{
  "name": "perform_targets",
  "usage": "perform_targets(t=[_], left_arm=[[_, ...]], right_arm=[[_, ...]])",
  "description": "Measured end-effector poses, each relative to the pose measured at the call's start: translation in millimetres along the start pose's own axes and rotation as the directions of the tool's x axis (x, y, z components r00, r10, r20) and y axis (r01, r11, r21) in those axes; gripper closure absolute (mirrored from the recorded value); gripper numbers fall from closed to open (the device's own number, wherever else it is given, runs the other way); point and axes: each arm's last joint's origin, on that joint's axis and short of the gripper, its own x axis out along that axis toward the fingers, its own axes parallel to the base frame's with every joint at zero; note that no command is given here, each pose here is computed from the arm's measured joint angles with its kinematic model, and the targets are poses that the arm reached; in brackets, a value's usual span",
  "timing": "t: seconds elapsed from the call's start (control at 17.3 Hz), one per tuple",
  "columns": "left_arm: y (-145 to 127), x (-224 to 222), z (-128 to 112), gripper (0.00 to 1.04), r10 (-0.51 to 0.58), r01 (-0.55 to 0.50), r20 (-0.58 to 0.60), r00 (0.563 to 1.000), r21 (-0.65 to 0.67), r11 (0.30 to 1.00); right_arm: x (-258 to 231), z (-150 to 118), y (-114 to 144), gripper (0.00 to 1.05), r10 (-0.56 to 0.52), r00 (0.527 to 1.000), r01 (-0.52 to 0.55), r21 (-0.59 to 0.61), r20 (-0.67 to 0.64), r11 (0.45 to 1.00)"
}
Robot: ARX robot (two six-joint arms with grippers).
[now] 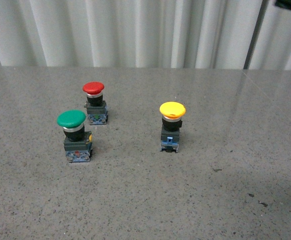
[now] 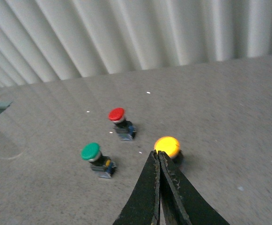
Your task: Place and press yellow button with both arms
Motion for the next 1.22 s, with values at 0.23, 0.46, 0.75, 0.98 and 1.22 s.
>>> perform_targets(t=[0.23,0.46,0.75,0.98,1.22], left_arm=[[0.0,0.0,0.1,0.07,0.001,-0.001,0.001,1.000,0.000,1.000],[0.1,0.0,0.0,0.07,0.003,-0.003,0.000,1.000,0.000,1.000],[0.0,0.0,0.0,0.07,0.000,0.000,0.000,1.000,0.000,1.000],[0.0,0.0,0.0,0.07,0.000,0.000,0.000,1.000,0.000,1.000],[0.0,0.0,0.0,0.07,0.000,0.000,0.000,1.000,0.000,1.000]], right_arm=[[-39.8,-10.7,-15.7,1.03,-0.163,0.981,0.161,0.022,0.107,0.987],[-80.8,-34.9,-45.2,1.03,-0.397,0.891,0.433,-0.149,0.220,0.889],[-92.6,-45.4,-58.7,1.03,-0.394,0.881,0.450,-0.208,0.264,0.868],[-95.6,-58.0,-68.1,1.03,-0.399,0.882,0.453,-0.219,0.251,0.864],[-109.3,-67.0,-75.2,1.03,-0.394,0.879,0.454,-0.226,0.268,0.862]])
